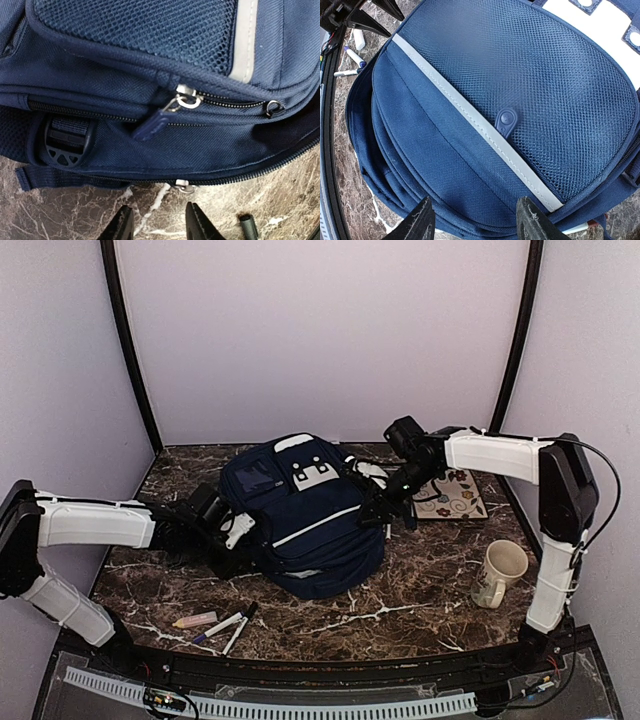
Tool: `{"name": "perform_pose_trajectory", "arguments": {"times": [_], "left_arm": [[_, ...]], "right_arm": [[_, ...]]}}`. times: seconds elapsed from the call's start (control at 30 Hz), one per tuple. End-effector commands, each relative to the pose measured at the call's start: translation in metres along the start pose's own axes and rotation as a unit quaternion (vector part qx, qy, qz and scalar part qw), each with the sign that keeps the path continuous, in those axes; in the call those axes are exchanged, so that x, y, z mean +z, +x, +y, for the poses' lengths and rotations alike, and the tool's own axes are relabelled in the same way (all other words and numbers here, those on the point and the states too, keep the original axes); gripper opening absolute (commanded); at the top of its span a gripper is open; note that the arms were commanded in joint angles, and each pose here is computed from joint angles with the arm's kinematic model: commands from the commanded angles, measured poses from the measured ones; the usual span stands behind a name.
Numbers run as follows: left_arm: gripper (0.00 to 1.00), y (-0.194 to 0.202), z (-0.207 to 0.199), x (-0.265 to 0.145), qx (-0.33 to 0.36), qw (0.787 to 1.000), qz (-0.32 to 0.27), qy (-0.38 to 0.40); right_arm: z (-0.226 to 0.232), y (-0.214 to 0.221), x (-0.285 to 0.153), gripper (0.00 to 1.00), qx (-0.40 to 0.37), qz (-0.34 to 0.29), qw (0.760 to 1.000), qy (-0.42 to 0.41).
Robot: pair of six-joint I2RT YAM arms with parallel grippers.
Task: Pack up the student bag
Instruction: Grab the largest pocket of the student bag.
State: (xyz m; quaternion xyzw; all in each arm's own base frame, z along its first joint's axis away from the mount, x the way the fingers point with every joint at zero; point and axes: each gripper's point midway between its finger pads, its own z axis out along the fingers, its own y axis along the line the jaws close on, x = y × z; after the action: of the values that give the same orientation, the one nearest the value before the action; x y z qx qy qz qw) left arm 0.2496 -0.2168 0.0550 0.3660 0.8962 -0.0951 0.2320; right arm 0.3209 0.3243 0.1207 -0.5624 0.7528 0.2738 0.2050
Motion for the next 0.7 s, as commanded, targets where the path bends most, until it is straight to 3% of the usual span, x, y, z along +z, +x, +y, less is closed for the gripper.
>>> {"name": "perform_pose_trajectory", "arguments": {"times": [0.0, 0.2, 0.5, 0.67], "left_arm": [[0.34, -0.006, 0.004, 0.004, 0.024, 0.999, -0.030, -0.008], [0.26, -0.007, -0.004, 0.006, 0.032, 0.999, -0.030, 0.026], [0.31, 0.000, -0.019, 0.020, 0.041, 0.996, 0.006, 0.075], [0.32, 0.001, -0.015, 0.028, 0.044, 0.997, 0.017, 0.061]], "right_arm": [[-0.005, -0.008, 0.001, 0.56, 0.000, -0.015, 1.000, -0.001], [-0.006, -0.004, 0.006, 0.56, -0.002, -0.011, 1.000, -0.004], [-0.008, -0.015, 0.002, 0.56, -0.011, -0.021, 1.000, -0.006], [-0.006, -0.011, 0.004, 0.56, -0.011, -0.021, 1.000, -0.006]]}}
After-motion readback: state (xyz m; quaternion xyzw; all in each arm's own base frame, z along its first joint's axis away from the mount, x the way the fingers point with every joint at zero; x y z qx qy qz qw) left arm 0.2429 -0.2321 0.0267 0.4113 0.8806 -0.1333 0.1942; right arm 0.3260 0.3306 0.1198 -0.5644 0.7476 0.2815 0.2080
